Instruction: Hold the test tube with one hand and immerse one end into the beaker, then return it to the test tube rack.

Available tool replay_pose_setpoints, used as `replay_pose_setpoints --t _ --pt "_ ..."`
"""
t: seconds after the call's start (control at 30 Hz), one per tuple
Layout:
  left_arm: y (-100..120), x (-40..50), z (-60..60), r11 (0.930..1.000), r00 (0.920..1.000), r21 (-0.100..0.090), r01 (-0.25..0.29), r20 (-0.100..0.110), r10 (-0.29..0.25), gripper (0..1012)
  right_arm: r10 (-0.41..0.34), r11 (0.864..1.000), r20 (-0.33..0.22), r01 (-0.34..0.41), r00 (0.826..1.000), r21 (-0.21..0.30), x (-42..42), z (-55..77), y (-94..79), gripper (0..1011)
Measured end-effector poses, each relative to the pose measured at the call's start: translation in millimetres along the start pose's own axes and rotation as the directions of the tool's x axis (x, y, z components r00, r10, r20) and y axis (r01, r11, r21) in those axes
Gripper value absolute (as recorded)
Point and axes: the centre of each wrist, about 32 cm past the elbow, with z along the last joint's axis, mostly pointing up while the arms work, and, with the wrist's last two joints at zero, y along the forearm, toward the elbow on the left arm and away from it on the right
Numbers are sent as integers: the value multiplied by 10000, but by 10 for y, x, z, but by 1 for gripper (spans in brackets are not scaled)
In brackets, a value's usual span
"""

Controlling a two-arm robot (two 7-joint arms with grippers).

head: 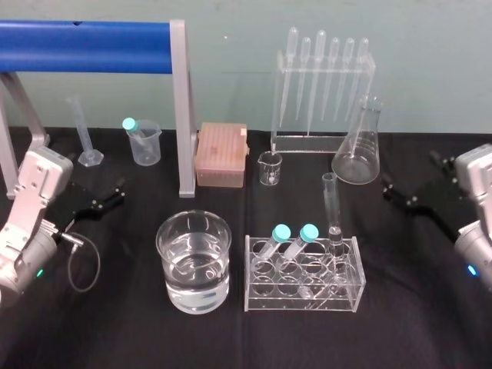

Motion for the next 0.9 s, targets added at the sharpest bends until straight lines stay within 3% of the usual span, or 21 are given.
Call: replay_pose_setpoints --t 0.13,0.17,0.23,0.3,0.33,0.37,0.4,0.43,0.47,0.6,0.7,0.9 --pt "0 0 0 10000 10000 1 1 0 -1 1000 109 9962 -1041 -18 9945 869 109 140 -13 1000" --pt "0 0 0 10000 10000 1 0 -1 0 1000 339 9906 -1520 -131 9878 1361 157 218 -25 1000" --pt "0 0 0 10000 10000 0 0 -1 0 1000 703 9821 -1957 -334 9781 1854 194 294 -37 1000" --pt "0 0 0 10000 10000 0 0 0 0 1000 1424 9627 -2513 -749 9574 2601 244 406 -56 1000" --pt "0 0 0 10000 10000 0 0 0 0 1000 2005 9443 -2796 -1093 9389 3104 273 477 -71 1000" --pt "0 0 0 10000 10000 1 0 -1 0 1000 2005 9443 -2796 -1093 9389 3104 273 477 -71 1000" --pt "0 0 0 10000 10000 1 0 0 0 1000 2590 9230 -2967 -1450 9192 3565 291 542 -83 1000" --pt "0 0 0 10000 10000 1 0 0 0 1000 2859 9124 -3029 -1616 9092 3761 298 569 -87 1000" --pt "0 0 0 10000 10000 1 1 0 -1 1000 3402 8894 -3055 -1988 8894 4116 304 617 -93 1000" --pt "0 0 -1 10000 10000 2 0 0 0 1000 4246 8527 -2910 -2706 8574 4469 299 664 -97 1000" --pt "0 0 0 10000 10000 1 0 0 0 1000 4934 8253 -2643 -3501 8287 4431 266 674 -100 1000" --pt "0 0 0 10000 10000 1 0 0 0 1000 5382 8170 -2331 -4334 8099 3804 219 631 -106 1000"
